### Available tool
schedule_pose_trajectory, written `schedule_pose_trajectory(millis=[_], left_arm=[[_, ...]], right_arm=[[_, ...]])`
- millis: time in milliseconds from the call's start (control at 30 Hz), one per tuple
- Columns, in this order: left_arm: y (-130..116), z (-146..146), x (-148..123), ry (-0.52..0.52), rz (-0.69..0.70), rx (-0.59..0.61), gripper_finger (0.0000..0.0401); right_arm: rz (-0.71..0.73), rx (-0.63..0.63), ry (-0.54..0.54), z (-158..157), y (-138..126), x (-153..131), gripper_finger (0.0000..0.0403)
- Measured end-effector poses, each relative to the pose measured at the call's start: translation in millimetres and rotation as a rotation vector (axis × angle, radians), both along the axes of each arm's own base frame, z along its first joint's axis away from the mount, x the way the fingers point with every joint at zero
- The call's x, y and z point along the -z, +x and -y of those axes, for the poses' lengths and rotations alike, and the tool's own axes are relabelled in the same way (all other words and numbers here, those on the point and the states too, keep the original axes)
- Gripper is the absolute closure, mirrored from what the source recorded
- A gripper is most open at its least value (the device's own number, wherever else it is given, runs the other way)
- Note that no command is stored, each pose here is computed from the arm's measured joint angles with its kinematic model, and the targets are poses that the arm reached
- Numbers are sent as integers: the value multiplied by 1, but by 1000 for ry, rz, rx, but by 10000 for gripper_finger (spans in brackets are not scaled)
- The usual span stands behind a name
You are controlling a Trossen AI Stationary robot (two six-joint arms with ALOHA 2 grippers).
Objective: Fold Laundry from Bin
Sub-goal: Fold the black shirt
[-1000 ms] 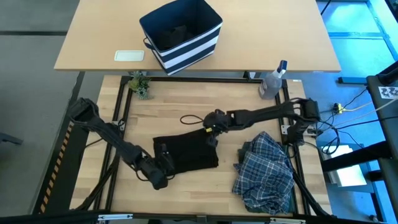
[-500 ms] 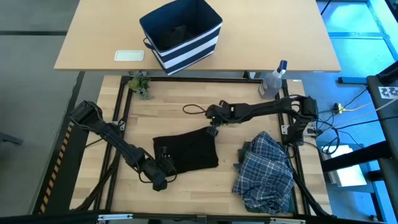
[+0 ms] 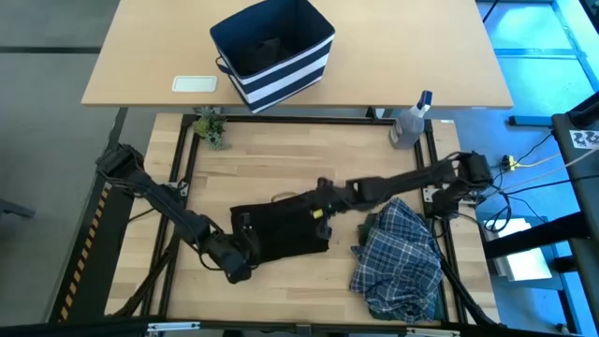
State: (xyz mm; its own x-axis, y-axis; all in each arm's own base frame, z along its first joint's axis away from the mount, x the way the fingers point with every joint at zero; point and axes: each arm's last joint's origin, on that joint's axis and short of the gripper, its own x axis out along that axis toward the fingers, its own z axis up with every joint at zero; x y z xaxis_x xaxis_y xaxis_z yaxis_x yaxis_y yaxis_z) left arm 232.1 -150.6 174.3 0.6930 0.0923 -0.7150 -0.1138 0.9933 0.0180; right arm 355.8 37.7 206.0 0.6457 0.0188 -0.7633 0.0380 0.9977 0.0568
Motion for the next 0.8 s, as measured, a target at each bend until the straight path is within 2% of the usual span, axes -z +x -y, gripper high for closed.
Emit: schedule_pose_trajectory(millis=[133,267,400,600,800], left_arm=[[6,-10,-1,108,51,-69,342],[20,-33,3,165,20,-115,342],[33,-59,3,204,4,-145,342],[51,-94,3,117,-7,-106,342],[60,-109,29,82,-112,-89,342]], right_arm=[[97,-93,26,-34,7,1,403],[87,-122,49,-55,10,15,403],[62,-108,67,-64,11,26,403],[25,-122,106,-71,10,36,403],[22,-166,114,-86,6,36,403]])
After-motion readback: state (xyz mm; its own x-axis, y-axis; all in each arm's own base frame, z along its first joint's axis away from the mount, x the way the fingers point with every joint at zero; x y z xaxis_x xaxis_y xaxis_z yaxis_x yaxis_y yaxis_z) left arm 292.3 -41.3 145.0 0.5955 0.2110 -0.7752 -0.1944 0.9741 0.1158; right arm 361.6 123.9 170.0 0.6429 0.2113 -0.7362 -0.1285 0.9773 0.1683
